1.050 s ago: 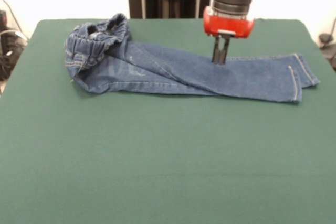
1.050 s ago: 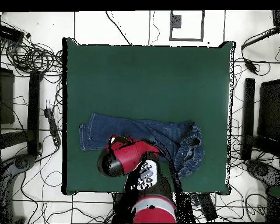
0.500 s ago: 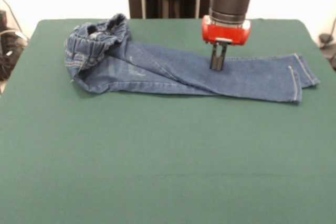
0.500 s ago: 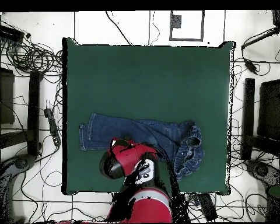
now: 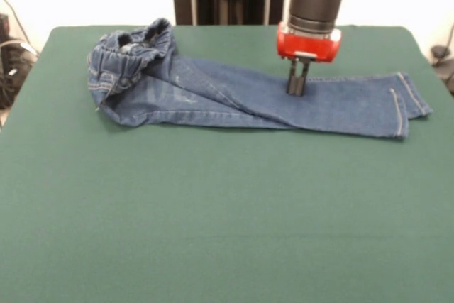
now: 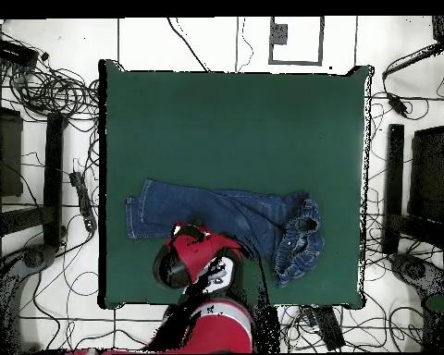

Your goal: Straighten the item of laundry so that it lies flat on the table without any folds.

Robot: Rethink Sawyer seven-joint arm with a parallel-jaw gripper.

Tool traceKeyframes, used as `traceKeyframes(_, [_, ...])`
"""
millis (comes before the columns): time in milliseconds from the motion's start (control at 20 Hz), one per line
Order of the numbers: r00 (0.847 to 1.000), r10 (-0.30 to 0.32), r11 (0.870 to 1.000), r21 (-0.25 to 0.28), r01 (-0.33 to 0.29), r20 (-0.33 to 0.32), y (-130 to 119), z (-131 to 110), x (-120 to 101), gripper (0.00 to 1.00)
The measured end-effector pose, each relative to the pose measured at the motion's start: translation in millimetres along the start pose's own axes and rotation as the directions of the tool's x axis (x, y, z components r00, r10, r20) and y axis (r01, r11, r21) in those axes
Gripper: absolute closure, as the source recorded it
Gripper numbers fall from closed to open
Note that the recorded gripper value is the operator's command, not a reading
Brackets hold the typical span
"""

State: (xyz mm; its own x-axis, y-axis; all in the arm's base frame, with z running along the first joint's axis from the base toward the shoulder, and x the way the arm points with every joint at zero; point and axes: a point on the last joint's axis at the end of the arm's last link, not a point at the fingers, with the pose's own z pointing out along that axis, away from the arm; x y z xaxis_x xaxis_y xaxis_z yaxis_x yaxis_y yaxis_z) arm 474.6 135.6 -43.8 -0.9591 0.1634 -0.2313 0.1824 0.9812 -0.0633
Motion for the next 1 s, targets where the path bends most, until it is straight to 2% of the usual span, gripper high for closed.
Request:
traceKeyframes(350, [1.000, 0.025, 0.999, 0.022, -0.025, 0.003, 25, -4, 16, 1.00])
traceKeyframes(600, [0.996, 0.090, 0.995, 0.040, -0.090, 0.001, 33, -7, 20, 1.00])
traceKeyframes(1000, [0.981, 0.195, 0.980, 0.048, -0.195, 0.008, 45, -9, 25, 1.00])
